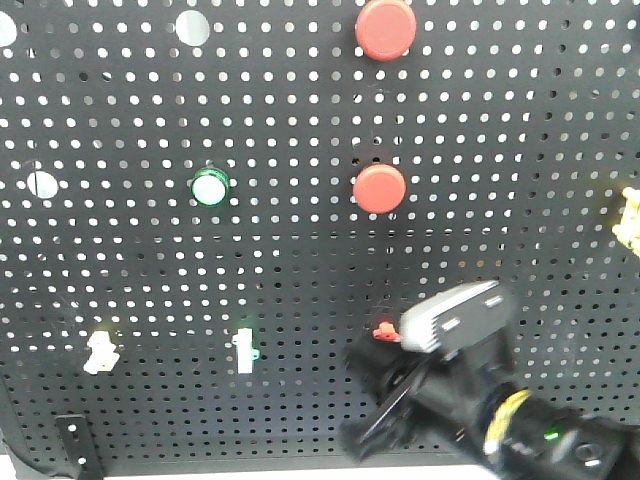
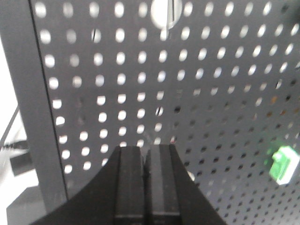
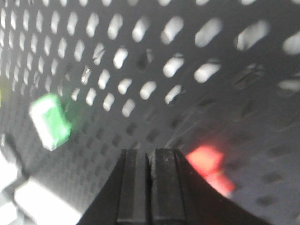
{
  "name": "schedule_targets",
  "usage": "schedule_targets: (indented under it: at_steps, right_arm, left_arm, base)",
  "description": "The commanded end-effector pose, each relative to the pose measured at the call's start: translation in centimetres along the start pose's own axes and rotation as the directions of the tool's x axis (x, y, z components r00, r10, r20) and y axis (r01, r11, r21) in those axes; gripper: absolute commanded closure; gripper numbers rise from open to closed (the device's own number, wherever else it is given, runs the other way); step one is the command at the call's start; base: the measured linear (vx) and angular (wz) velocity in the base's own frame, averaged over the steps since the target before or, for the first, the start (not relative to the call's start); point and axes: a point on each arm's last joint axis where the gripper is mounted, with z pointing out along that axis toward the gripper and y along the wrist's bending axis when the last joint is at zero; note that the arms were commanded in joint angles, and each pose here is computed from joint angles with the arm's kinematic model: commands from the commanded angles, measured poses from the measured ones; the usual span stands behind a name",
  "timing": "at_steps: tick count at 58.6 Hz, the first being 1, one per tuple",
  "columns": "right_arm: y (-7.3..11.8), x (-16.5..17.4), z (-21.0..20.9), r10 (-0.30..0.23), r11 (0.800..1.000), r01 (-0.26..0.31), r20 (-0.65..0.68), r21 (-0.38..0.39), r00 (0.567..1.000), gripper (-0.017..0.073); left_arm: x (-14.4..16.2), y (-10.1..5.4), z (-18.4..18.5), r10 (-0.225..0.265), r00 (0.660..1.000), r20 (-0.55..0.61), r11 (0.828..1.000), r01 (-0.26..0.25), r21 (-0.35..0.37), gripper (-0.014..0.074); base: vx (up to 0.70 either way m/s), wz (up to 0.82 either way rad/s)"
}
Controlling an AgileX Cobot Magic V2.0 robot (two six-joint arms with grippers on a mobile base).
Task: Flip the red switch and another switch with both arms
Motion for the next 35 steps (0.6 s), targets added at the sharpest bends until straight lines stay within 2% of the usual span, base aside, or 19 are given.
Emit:
schedule_targets:
  at_steps: [1, 17, 23, 24, 35]
  right_arm:
    - [-0.9, -0.1, -0.2, 0.017, 0.998, -0.014, -0.055, 0.058, 0.998, 0.0566]
    - [-0.8, -1.4, -1.8, 0.011, 0.997, -0.008, -0.041, 0.083, 0.999, 0.0566]
    - [-0.5, -3.1, -3.3, -0.001, 0.997, -0.002, 0.046, 0.071, 0.999, 0.0566]
    - [-0.1, -5.1, -5.0, -0.015, 0.999, 0.007, 0.169, 0.048, 0.986, 0.0566]
    - [0.1, -6.0, -6.1, -0.022, 0.999, 0.012, 0.213, 0.047, 0.977, 0.0566]
  left_arm:
    - [-2.0, -0.3, -0.3, -0.019, 0.992, 0.124, 0.999, 0.016, 0.03, 0.0591]
    - [-2.0, -0.3, -0.3, -0.018, 0.992, 0.124, 0.999, 0.014, 0.03, 0.0591]
    - [-2.0, -0.3, -0.3, -0.018, 0.992, 0.125, 0.999, 0.014, 0.03, 0.0591]
    - [-2.0, -0.3, -0.3, -0.019, 0.992, 0.122, 0.999, 0.015, 0.03, 0.0591]
    - [-2.0, -0.3, -0.3, -0.019, 0.992, 0.122, 0.999, 0.015, 0.03, 0.0591]
  base:
    - [0.0, 0.0]
    - [0.0, 0.0]
    - [0.0, 0.0]
    - [0.0, 0.0]
    - [0.0, 0.0]
